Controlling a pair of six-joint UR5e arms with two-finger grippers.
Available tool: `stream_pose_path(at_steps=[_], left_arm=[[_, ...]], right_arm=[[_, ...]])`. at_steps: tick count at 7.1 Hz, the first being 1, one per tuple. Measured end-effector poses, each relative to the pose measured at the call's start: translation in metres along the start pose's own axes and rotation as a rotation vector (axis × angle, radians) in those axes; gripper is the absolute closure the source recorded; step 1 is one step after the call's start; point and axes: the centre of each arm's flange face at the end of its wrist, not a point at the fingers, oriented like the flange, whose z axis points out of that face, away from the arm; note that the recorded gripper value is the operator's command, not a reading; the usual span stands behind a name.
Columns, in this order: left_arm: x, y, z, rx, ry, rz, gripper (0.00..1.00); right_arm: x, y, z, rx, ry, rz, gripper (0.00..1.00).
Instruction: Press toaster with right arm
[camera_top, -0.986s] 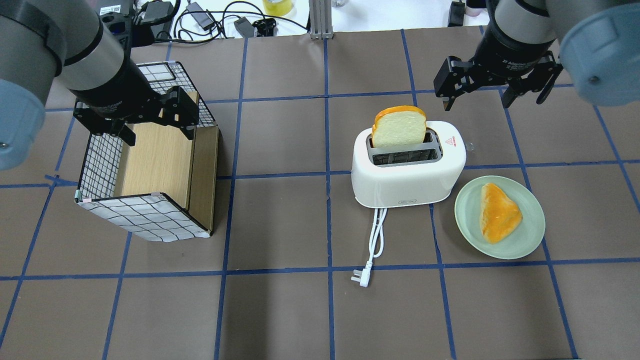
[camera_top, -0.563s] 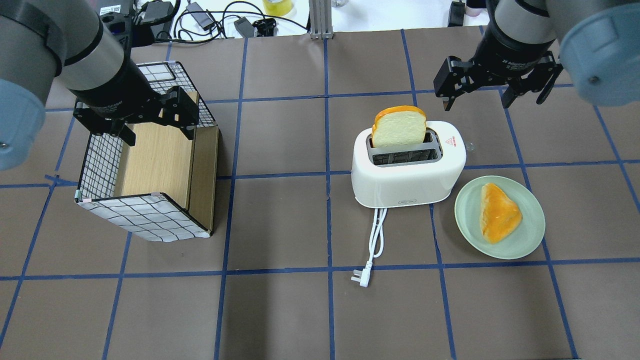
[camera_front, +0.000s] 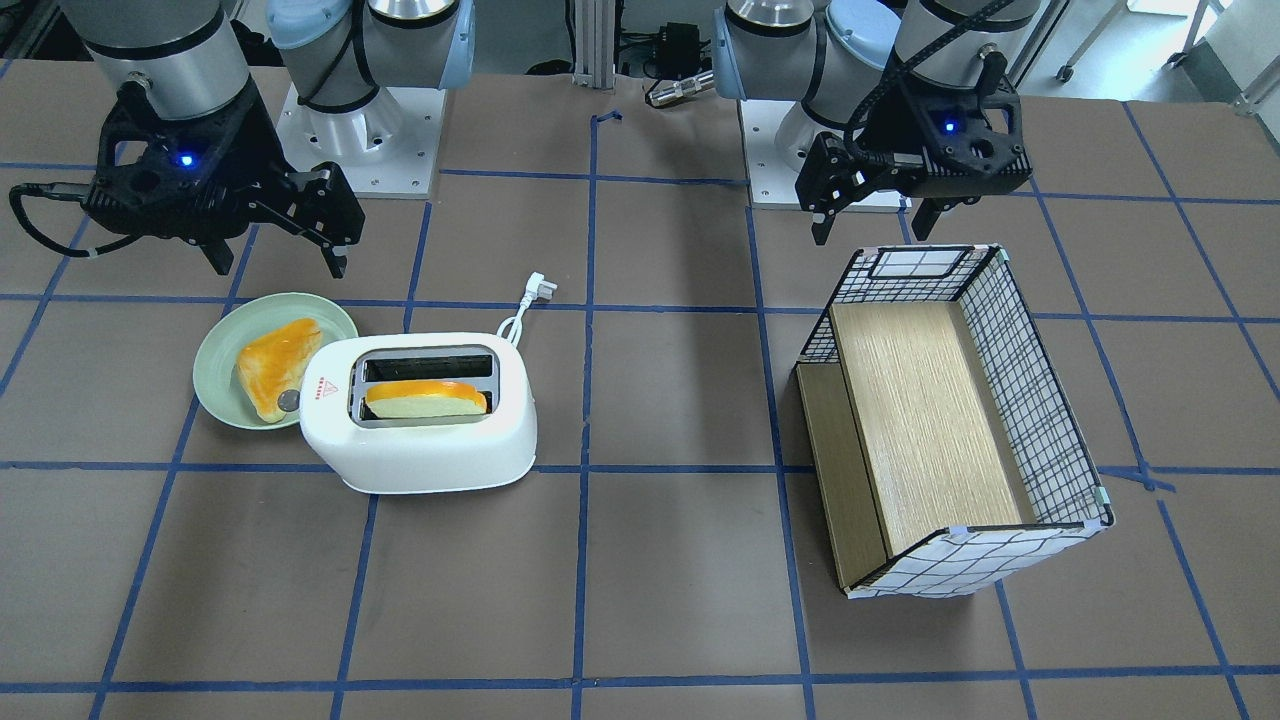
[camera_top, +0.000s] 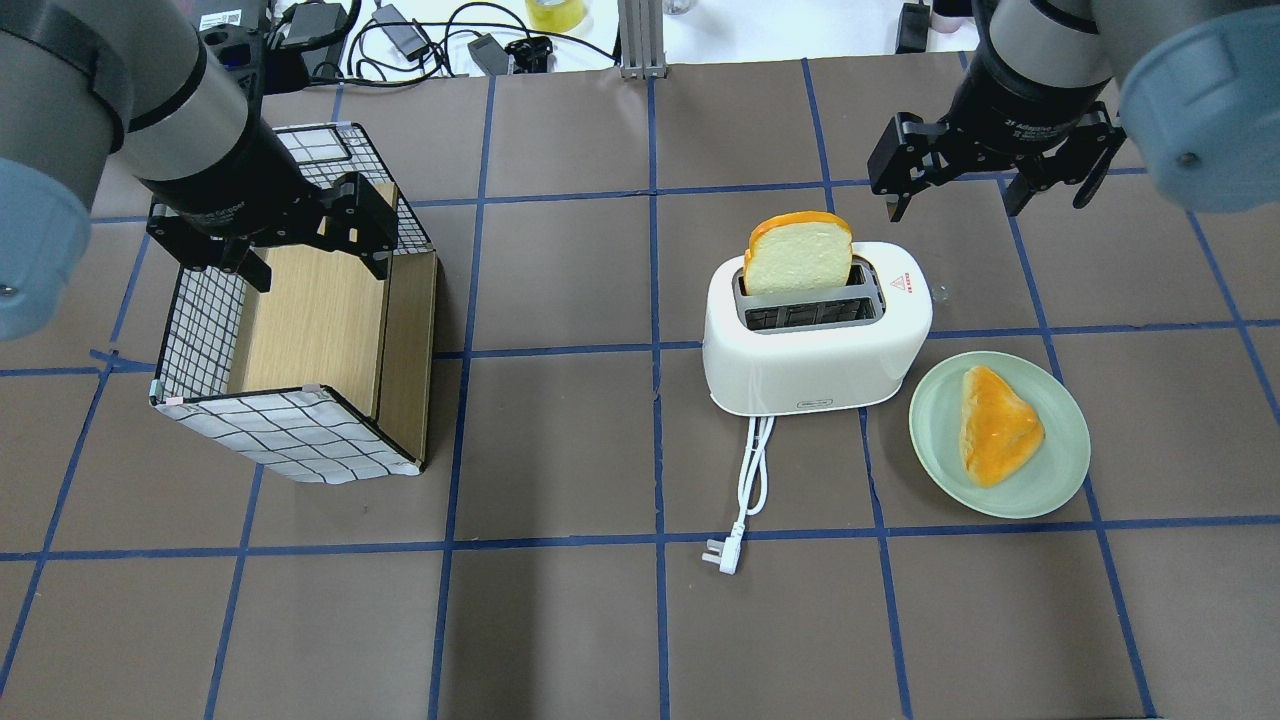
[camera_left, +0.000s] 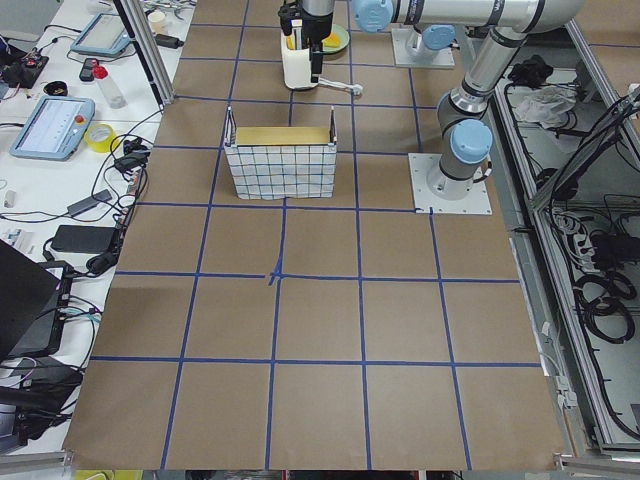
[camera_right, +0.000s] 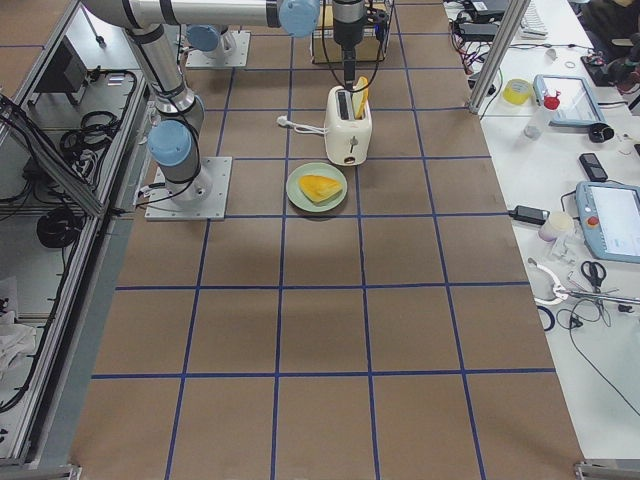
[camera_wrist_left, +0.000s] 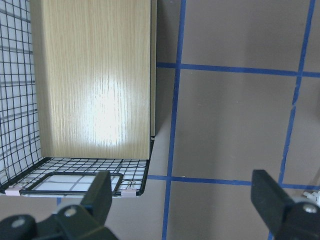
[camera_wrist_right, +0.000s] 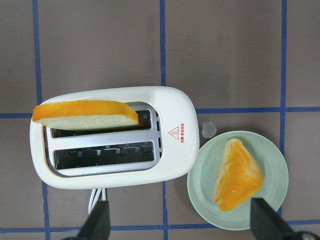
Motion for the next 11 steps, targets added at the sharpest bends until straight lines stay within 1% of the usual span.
stream_pose_path(at_steps=[5,6,7,8,9,10,11], left_arm=[[0.000,0.000,0.000,0.000,0.000,0.000,0.00],[0.000,0.000,0.000,0.000,0.000,0.000,0.00],[0.000,0.000,0.000,0.000,0.000,0.000,0.00],[0.000,0.000,0.000,0.000,0.000,0.000,0.00],[0.000,0.000,0.000,0.000,0.000,0.000,0.00],[0.000,0.000,0.000,0.000,0.000,0.000,0.00],[0.000,0.000,0.000,0.000,0.000,0.000,0.00]], right_arm=[[0.000,0.000,0.000,0.001,0.001,0.000,0.00],[0.003,-0.002,-0.001,0.008,0.004,-0.028,0.01],[0.015,-0.007,-0.002,0.026,0.016,-0.086,0.10],[0.043,-0.015,-0.002,0.040,0.029,-0.122,0.31],[0.079,-0.022,0.000,0.043,0.027,-0.137,0.65],[0.109,-0.025,0.003,0.044,0.017,-0.139,0.92],[0.127,-0.028,0.008,0.047,-0.018,-0.118,1.00]])
